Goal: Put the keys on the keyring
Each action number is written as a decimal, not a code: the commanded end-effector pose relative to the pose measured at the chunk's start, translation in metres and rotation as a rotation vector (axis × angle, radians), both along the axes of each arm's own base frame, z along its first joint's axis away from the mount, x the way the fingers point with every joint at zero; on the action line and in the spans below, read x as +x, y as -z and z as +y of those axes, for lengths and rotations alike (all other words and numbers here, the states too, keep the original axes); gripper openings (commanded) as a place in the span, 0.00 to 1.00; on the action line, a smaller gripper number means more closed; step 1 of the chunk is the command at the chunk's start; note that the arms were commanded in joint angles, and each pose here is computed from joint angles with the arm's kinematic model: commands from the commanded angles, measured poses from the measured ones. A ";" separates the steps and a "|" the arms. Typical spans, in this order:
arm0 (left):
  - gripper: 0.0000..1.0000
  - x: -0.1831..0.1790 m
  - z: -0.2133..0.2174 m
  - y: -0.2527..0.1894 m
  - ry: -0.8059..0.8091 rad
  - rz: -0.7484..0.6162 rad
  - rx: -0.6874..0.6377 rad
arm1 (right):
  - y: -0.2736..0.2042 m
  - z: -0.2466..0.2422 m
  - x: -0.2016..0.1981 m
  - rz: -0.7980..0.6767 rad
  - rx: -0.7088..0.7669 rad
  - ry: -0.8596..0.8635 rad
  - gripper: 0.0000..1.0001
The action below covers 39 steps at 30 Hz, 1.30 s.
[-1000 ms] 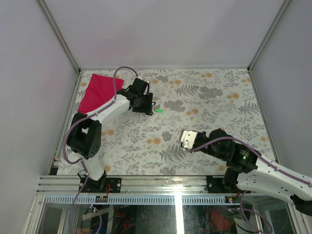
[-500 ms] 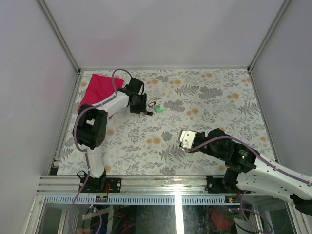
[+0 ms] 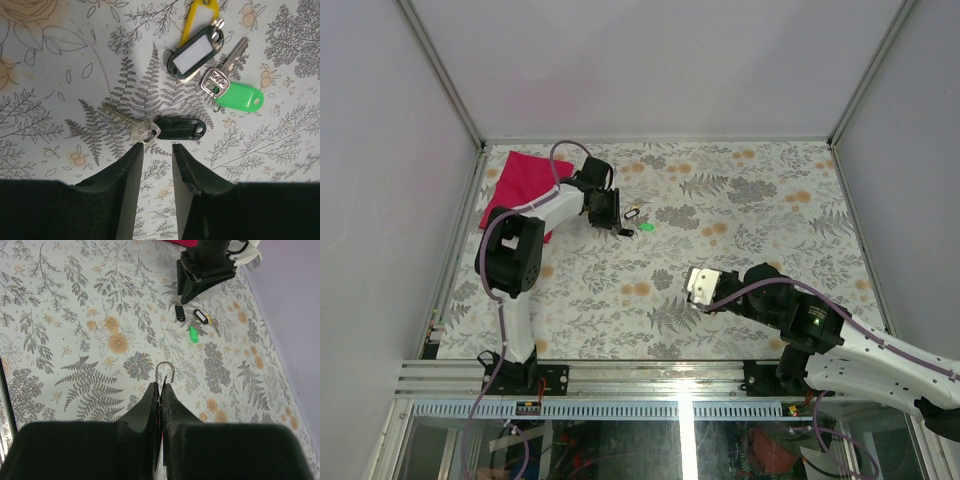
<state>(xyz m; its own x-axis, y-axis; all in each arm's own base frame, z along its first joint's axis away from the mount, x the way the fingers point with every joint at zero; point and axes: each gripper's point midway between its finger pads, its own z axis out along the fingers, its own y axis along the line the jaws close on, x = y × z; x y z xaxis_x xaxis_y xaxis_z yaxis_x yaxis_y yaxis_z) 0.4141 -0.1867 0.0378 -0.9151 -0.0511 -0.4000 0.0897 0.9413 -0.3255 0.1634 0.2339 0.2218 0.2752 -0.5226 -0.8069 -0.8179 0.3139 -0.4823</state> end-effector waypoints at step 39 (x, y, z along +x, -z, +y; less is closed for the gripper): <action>0.00 0.027 -0.001 0.006 0.014 -0.053 0.007 | -0.027 0.012 0.002 -0.025 0.100 -0.014 0.00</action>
<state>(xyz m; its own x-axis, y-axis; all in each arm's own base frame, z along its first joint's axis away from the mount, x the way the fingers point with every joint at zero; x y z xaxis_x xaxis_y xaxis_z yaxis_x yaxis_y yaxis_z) 0.4246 -0.1899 0.0240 -0.9165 -0.0308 -0.3989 0.1071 0.9418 -0.3186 0.1629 0.2362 0.2212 0.2705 -0.5171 -0.8120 -0.8234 0.3128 -0.4735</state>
